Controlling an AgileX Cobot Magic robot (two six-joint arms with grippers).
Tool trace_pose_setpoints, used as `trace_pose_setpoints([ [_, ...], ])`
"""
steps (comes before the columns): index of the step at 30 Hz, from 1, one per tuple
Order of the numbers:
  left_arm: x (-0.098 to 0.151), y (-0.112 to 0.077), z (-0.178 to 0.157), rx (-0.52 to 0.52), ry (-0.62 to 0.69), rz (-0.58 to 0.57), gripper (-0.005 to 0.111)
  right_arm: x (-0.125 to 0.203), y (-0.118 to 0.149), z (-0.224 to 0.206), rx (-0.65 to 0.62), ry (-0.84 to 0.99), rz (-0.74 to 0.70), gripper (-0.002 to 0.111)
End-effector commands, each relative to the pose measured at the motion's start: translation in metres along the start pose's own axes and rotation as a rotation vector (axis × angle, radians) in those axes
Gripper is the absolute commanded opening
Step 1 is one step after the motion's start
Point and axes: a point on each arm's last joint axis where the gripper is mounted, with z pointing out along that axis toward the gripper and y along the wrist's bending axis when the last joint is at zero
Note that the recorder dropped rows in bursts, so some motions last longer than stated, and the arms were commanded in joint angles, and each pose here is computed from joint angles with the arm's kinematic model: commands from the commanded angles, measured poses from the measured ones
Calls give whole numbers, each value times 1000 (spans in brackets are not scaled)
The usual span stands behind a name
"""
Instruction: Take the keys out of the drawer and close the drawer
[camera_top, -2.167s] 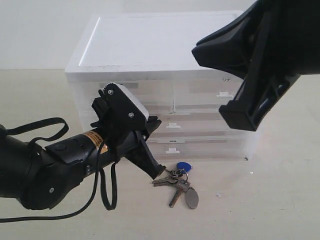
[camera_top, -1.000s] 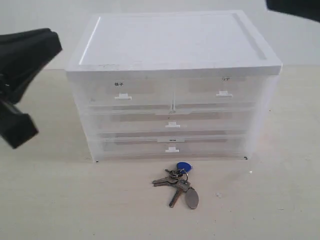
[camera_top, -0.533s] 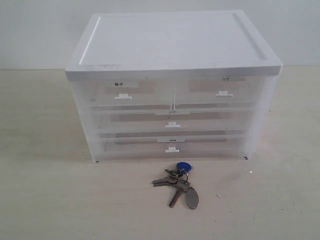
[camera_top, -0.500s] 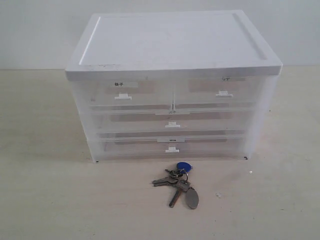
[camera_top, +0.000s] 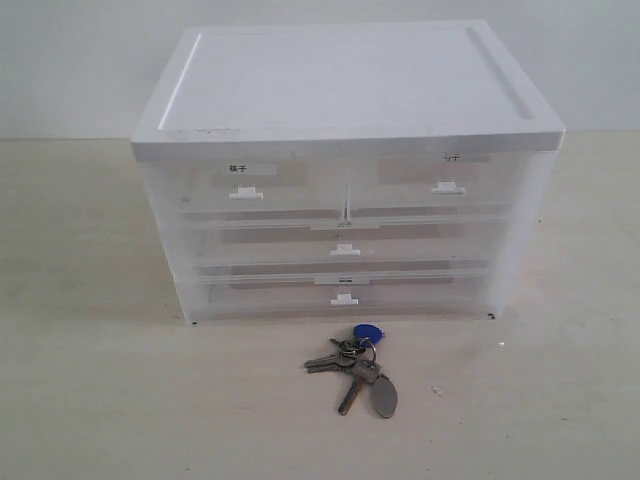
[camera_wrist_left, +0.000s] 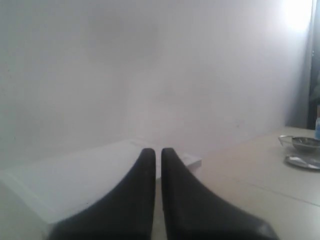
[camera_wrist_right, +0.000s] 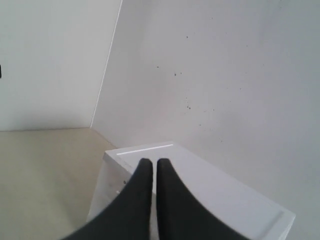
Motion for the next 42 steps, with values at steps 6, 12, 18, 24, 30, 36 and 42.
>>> trace_pose_setpoints([
  [6, 10, -2, -2, 15, 95, -20, 4, 1, 0, -1, 1, -6, 90, 0],
  [12, 10, -2, -2, 15, 95, -20, 4, 1, 0, -1, 1, -6, 92, 0],
  [18, 10, -2, -2, 15, 95, -20, 4, 1, 0, -1, 1, -6, 92, 0],
  [24, 11, -1, -4, 8, 96, -19, 4, 1, 0, -1, 1, -6, 92, 0],
  [30, 14, 1, -23, -122, 28, -31, 4, 1, 0, -1, 1, -6, 92, 0],
  [36, 29, 12, -21, -440, 33, -107, 4, 1, 0, -1, 1, -5, 92, 0],
  [42, 63, 28, -23, -701, 95, -102, 4, 2, 1, -1, -4, 8, 92, 0],
])
